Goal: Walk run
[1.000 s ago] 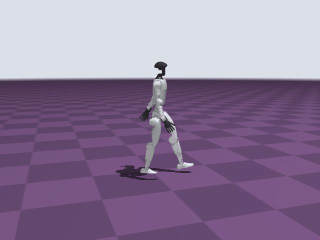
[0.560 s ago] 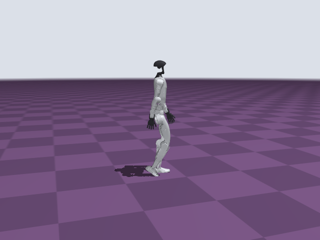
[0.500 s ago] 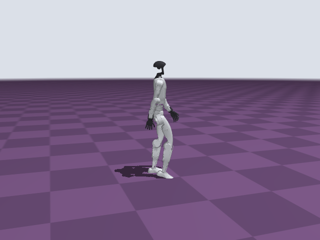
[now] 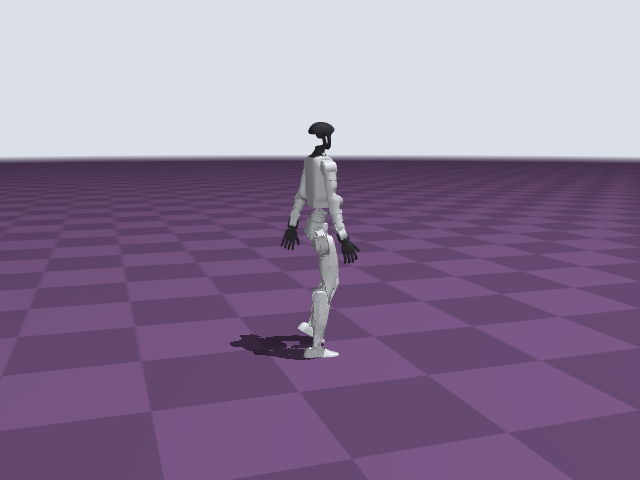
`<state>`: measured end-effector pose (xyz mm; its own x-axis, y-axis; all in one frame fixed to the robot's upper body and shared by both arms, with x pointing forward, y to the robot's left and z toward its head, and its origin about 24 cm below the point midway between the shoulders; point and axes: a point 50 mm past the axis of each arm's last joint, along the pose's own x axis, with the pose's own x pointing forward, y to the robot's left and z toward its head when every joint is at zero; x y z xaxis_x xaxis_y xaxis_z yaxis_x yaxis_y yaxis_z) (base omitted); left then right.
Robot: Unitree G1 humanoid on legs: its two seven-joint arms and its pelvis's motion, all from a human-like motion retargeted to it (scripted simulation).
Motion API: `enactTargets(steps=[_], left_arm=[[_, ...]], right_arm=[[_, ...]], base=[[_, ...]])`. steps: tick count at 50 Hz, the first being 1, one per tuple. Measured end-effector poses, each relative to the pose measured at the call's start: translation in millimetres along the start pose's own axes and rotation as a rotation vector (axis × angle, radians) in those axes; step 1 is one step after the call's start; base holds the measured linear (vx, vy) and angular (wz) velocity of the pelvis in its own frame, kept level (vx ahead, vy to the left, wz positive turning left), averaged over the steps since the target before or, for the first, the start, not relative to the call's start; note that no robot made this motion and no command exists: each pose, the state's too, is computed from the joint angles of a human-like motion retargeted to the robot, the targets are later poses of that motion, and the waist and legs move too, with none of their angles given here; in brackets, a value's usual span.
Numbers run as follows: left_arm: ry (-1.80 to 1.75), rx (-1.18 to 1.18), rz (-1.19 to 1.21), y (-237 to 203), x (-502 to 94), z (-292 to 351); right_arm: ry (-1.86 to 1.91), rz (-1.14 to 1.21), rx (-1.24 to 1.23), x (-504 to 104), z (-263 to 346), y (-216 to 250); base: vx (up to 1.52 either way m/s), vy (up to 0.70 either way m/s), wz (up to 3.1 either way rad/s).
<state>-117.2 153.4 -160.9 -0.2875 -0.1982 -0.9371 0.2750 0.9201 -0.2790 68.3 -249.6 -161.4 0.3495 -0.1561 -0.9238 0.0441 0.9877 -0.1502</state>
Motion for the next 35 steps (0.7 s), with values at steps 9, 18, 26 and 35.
enactTargets(steps=[9,18,26,35], left_arm=[[0.346,-0.039,-0.041,-32.8,-13.6,-102.9],[0.234,-0.534,0.055,-33.1,-8.4,-87.2],[-0.406,-0.337,0.178,64.9,-23.7,107.5],[-0.965,0.342,0.408,114.6,-146.7,278.3]], right_arm=[[-0.366,-0.033,-0.085,-2.7,86.1,-32.9],[-0.068,0.139,-0.302,-1.6,-0.1,16.5],[0.366,0.289,-0.257,-43.8,-119.5,71.5],[0.661,0.391,-0.162,-106.5,-197.5,122.5]], base=[[1.04,-0.3,0.67],[1.41,-0.26,0.27],[1.04,-0.01,1.47],[0.96,-0.38,1.92]])
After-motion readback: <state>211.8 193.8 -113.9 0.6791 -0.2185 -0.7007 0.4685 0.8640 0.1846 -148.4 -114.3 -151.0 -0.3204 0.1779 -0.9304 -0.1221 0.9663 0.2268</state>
